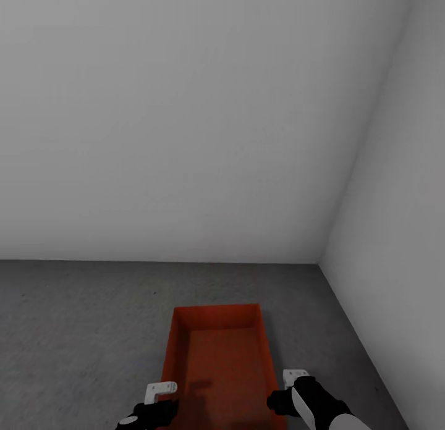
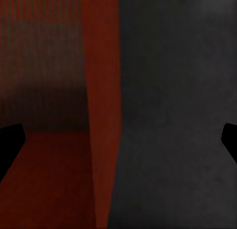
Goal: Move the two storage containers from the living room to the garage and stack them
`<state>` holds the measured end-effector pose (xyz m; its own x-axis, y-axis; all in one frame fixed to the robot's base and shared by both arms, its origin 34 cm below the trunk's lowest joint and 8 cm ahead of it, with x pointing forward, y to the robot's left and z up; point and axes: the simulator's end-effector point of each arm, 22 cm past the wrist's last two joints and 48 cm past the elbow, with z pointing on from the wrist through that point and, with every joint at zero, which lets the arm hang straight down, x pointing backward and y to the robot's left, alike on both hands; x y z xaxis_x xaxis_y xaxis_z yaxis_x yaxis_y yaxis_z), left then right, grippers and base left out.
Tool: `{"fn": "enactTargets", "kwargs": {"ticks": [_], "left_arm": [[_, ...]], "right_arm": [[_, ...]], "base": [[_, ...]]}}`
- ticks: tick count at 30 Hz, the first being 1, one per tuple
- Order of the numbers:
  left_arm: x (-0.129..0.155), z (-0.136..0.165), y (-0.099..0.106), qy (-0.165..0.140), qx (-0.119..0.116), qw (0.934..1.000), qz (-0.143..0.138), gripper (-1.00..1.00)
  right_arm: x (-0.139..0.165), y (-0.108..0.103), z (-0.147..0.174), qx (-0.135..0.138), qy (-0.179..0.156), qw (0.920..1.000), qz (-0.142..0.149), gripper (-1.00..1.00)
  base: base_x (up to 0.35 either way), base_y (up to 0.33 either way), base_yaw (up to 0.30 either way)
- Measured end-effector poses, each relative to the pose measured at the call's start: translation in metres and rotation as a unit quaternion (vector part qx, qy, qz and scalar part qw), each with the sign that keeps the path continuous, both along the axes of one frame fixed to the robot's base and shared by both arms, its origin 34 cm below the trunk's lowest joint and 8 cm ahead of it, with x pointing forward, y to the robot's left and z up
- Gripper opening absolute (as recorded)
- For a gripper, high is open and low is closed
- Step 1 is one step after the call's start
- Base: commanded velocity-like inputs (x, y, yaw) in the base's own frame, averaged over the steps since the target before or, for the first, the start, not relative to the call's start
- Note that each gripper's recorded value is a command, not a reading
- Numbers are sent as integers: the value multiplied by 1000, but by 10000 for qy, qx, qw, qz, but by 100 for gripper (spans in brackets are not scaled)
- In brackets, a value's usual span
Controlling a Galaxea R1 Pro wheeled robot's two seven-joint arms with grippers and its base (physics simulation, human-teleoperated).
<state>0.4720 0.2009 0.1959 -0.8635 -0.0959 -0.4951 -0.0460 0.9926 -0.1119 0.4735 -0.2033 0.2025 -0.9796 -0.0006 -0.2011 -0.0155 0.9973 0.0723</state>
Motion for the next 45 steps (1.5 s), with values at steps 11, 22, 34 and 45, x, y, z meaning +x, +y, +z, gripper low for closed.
{"fn": "enactTargets", "kwargs": {"ticks": [11, 22, 34, 45], "left_arm": [[6, 10, 1, -90, 21, 10000, 3, 100], [18, 29, 1, -298, 30, 9996, 5, 100], [30, 50, 1, -526, 35, 9986, 3, 100], [40, 71, 1, -685, 32, 9976, -1, 100]], "right_arm": [[9, -1, 12, -3, -143, 9999, -4, 100], [21, -3, 31, -16, -360, 9994, -8, 100], [33, -5, 52, -34, -600, 9982, 4, 100], [42, -5, 74, -30, -760, 9971, -4, 100]], "base": [[0, 0, 0], [0, 0, 0], [0, 0, 0], [0, 0, 0]]}}
